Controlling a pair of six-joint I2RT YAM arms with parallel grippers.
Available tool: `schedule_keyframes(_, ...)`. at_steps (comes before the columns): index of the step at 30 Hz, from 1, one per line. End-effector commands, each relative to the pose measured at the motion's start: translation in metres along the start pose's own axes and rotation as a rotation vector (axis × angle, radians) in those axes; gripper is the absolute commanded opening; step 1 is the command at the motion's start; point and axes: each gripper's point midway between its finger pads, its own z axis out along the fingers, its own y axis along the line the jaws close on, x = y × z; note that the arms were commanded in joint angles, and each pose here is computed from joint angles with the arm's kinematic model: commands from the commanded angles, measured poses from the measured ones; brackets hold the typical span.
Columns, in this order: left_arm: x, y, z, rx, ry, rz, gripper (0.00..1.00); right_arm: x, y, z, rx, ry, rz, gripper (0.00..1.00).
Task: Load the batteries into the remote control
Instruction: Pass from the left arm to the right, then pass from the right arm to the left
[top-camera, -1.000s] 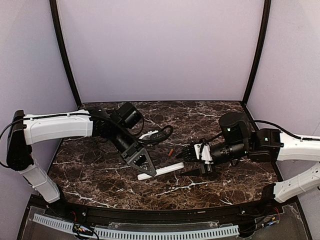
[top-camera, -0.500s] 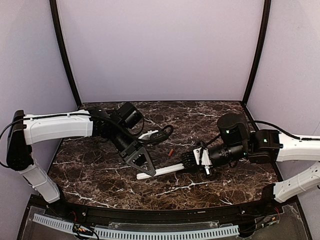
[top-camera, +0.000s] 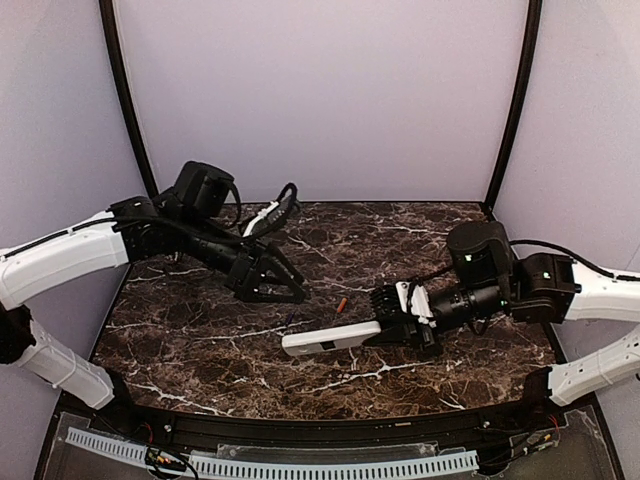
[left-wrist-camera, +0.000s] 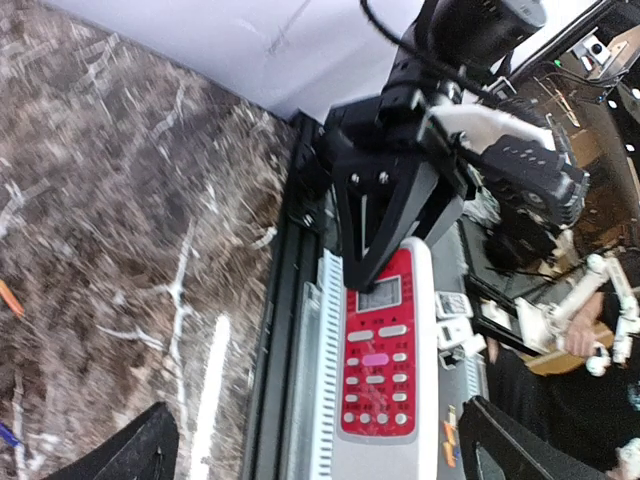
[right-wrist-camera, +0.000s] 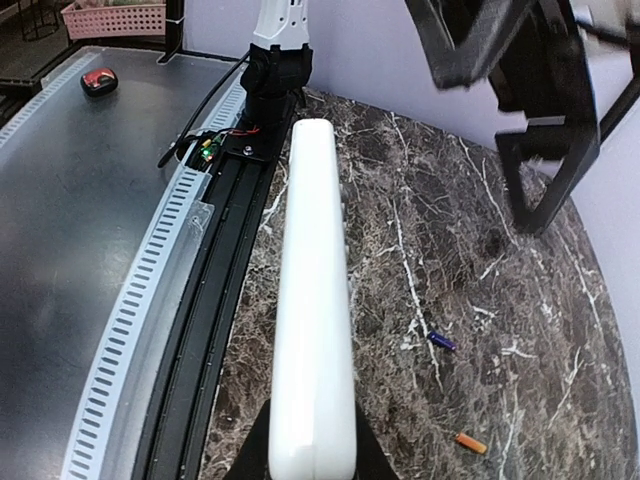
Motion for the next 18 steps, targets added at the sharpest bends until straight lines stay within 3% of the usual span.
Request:
schedule_keyframes(1,-0.021,0.004,-0.033,-0.227,-0.195,0.206,0.98,-0.012,-0.006,-0.009,-0.017,-0.010,0.183,0.00)
schedule_keyframes(8,0.001,-0.009,-0.037,-0.263,-0.146,0.432,0.83,0.005,-0.011,-0.012,-0.128,-0.001,0.484,0.00)
schedule_keyframes(14,0.022,-0.003,-0.005,-0.233,0.010,0.464,0.68,0.016,0.003,-0.003,-0.251,0.049,0.592,0.00)
schedule_keyframes(18,0.036,-0.007,0.017,-0.172,0.112,0.470,0.64,0.019,0.005,0.001,-0.283,0.066,0.610,0.00)
